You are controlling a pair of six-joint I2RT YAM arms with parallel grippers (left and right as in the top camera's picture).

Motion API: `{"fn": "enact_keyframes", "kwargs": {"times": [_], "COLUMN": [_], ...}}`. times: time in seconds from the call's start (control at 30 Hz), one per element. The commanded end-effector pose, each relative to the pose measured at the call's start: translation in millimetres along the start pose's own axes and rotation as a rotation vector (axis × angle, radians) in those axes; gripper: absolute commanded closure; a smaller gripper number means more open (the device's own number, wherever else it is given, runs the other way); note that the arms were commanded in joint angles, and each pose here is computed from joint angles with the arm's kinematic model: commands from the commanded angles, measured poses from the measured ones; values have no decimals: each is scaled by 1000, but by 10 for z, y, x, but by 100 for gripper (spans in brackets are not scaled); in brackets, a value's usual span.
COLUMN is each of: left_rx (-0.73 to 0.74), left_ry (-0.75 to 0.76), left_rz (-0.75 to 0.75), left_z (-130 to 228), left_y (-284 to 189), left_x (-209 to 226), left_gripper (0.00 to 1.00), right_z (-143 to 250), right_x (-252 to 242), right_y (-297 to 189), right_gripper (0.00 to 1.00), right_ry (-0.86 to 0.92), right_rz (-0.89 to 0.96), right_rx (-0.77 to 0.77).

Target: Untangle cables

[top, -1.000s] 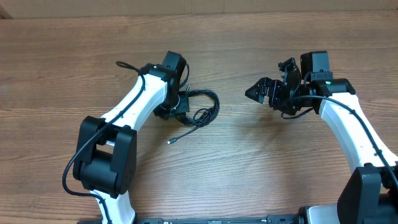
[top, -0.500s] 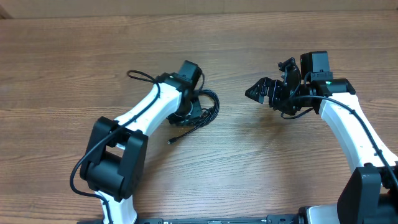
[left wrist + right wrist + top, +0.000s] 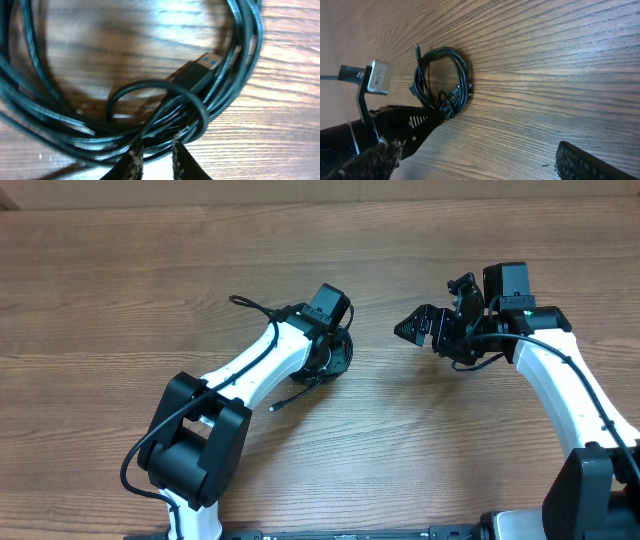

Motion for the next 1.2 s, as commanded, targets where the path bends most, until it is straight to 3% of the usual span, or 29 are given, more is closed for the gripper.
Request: {"fn": "enact_keyframes", "kwargs": {"times": [0.0,0.2,0.47,0.6,1.17], "left_rx": [-18,-47,-65,-55,-34], "left_ry": [207,389,387,392,392], "left_rz": [24,7,-34,-41,-95], "left_z": [-57,-137,-166,-125,-108], "left_y": [-74,-125,-119,-90,86], "left_x": [-44,-47,9,28,122], "left_gripper": [74,68,90,82,79], "right_z": [-67,-67,-67,-67,-67], "right_x": [47,47,47,47,47], "right_y": [-26,-26,-26,-26,-26], "right_gripper": [0,0,0,0,0], "right_ry": [-18,-18,-18,-18,-18], "right_rz": [-2,-2,-2,-2,-2], "right_rx": [-19,-19,-19,-19,-19]}}
Point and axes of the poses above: each gripper's point midway between its finger pads, its own y axis out along the fingers, its own x axis along the line the jaws close on, z = x × y, the point moved 3 cm from there along -y, back along the fingers, and after that the axes turned 5 degrees about -y, right-handed, at the moved point
